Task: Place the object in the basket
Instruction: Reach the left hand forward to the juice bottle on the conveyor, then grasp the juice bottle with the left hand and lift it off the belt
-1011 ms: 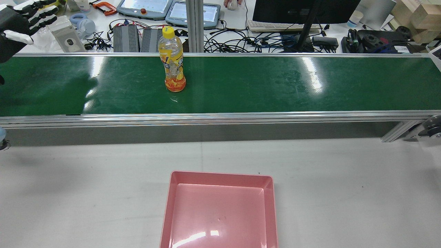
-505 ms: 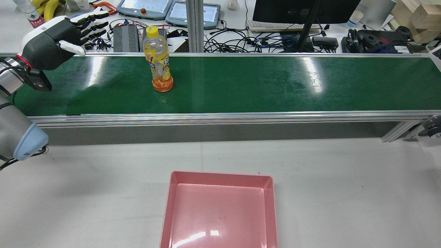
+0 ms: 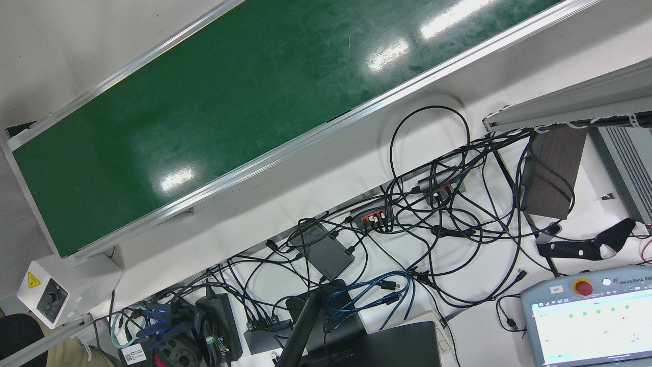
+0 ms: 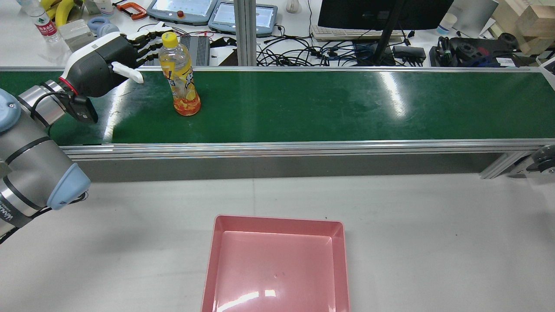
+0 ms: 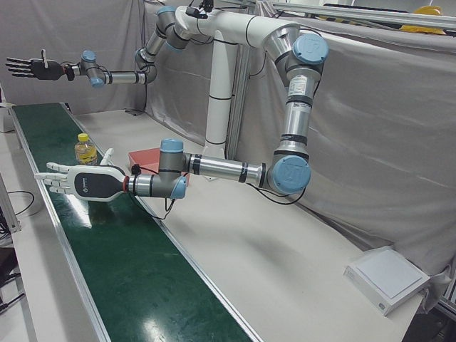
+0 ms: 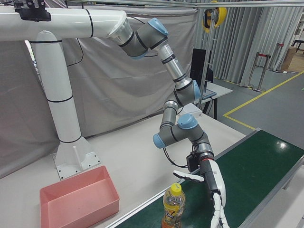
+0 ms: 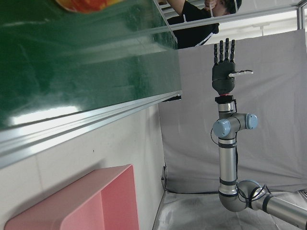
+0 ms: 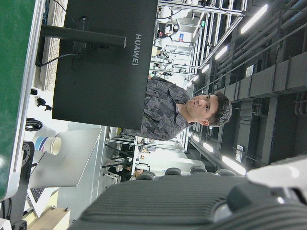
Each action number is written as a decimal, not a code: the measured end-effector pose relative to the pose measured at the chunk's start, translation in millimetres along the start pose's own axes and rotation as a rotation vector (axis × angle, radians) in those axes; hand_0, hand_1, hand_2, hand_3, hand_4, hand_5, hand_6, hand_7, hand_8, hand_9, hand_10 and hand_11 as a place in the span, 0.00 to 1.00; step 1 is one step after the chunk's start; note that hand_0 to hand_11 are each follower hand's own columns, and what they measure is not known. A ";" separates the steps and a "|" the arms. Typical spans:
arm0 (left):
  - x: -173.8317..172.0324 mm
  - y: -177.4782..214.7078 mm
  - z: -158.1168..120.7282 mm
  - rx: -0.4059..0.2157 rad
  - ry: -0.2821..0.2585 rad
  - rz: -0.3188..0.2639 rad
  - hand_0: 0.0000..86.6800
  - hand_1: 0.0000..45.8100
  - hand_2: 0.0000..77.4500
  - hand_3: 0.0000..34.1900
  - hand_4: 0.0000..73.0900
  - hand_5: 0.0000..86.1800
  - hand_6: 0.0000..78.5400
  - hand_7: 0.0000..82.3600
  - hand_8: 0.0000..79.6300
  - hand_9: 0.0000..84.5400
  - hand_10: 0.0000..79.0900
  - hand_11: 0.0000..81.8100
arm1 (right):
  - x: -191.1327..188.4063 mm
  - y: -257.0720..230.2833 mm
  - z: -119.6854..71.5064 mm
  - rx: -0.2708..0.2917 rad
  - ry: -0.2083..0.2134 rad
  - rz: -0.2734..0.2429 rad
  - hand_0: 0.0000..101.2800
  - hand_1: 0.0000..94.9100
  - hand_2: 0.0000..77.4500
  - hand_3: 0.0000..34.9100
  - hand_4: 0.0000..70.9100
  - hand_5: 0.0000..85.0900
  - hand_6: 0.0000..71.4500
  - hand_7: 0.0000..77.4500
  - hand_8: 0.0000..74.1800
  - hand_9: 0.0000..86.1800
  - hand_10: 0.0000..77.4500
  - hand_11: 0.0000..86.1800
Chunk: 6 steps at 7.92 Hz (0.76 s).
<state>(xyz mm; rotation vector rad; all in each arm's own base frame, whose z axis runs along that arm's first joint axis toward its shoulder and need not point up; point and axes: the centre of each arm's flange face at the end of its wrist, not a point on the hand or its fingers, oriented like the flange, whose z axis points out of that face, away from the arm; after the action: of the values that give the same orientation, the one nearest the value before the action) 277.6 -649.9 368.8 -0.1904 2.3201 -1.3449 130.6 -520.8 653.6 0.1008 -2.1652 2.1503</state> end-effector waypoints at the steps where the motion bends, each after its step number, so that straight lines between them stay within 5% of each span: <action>1: -8.4 9.4 6.7 -0.009 -0.011 -0.006 0.54 0.07 0.00 0.00 0.21 0.15 0.00 0.01 0.09 0.14 0.10 0.14 | 0.0 0.1 0.1 0.000 0.000 0.000 0.00 0.00 0.01 0.01 0.00 0.00 0.00 0.01 0.00 0.00 0.00 0.00; 4: -16.7 23.9 16.4 -0.016 -0.025 -0.013 0.54 0.12 0.00 0.00 0.22 0.23 0.00 0.01 0.16 0.22 0.13 0.20 | 0.0 0.0 0.0 0.000 0.000 0.000 0.00 0.00 0.01 0.01 0.00 0.00 0.00 0.01 0.00 0.00 0.00 0.00; 5: -19.8 29.4 19.8 -0.004 -0.037 -0.015 0.58 0.26 0.18 0.00 0.38 0.48 0.17 0.25 0.34 0.45 0.38 0.50 | 0.0 0.1 0.1 0.000 0.000 0.000 0.00 0.00 0.01 0.01 0.00 0.00 0.00 0.01 0.00 0.00 0.00 0.00; 6: -21.1 34.4 22.7 0.006 -0.044 -0.016 0.58 0.26 0.18 0.00 0.38 0.48 0.17 0.25 0.34 0.45 0.38 0.50 | 0.0 0.1 0.1 0.000 0.000 0.000 0.00 0.00 0.01 0.01 0.00 0.00 0.00 0.01 0.00 0.00 0.00 0.00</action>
<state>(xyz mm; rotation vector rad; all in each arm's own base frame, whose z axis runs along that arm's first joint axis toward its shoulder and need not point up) 310.0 -643.0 336.5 -0.2347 2.2822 -1.3417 130.6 -520.9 653.4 0.1008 -2.1655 2.1500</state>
